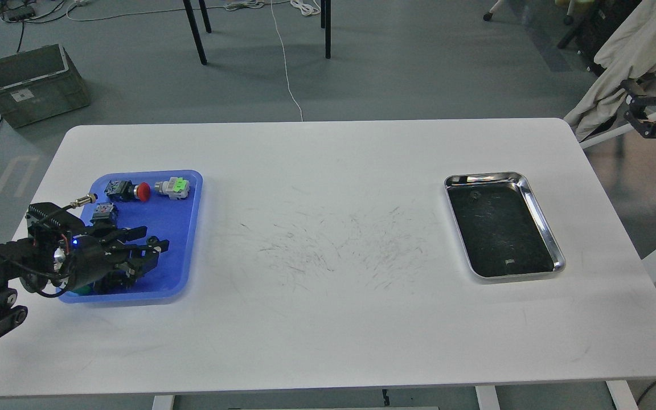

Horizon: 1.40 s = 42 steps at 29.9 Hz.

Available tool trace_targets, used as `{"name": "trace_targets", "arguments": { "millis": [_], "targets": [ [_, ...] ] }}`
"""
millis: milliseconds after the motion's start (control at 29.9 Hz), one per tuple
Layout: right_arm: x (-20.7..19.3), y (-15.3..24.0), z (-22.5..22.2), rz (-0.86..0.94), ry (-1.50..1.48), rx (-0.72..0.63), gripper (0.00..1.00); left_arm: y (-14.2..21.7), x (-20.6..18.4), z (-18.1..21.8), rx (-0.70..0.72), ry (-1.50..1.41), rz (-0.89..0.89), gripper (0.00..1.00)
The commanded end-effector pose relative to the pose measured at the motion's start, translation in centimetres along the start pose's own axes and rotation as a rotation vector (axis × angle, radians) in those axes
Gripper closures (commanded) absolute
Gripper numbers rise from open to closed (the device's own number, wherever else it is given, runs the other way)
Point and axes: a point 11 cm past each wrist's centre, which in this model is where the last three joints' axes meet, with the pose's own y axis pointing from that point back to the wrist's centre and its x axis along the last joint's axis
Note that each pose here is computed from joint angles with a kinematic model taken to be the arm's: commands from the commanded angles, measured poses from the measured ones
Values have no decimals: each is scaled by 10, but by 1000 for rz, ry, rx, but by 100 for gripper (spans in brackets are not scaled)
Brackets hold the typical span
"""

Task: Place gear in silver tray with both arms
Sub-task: 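Grasp another black gear in the blue tray with the left gripper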

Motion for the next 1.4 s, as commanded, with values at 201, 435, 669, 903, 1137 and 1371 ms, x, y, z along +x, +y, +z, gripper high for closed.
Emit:
{"name": "trace_targets", "arguments": {
  "millis": [201,435,669,903,1137,1371],
  "targets": [
    [4,2,-3,7,7,2,4,-6,-5,-3,17,-2,-2,48],
    [6,3,-2,10,11,-3,4,-6,-6,-2,16,0,-4,54],
    [5,3,-3,8,10,0,4,-4,-10,-10,43,-5,-12,59],
    [9,6,-3,15,15,-4,4,-9,-14,-4,28,-21,-13,64],
    [13,8,-7,21,22,-2,4,-17,-16,4,9,-16,-14,67],
    [14,9,-3,23,26,-11,4,-15,-17,1,18,-25,-22,80]
  ]
}}
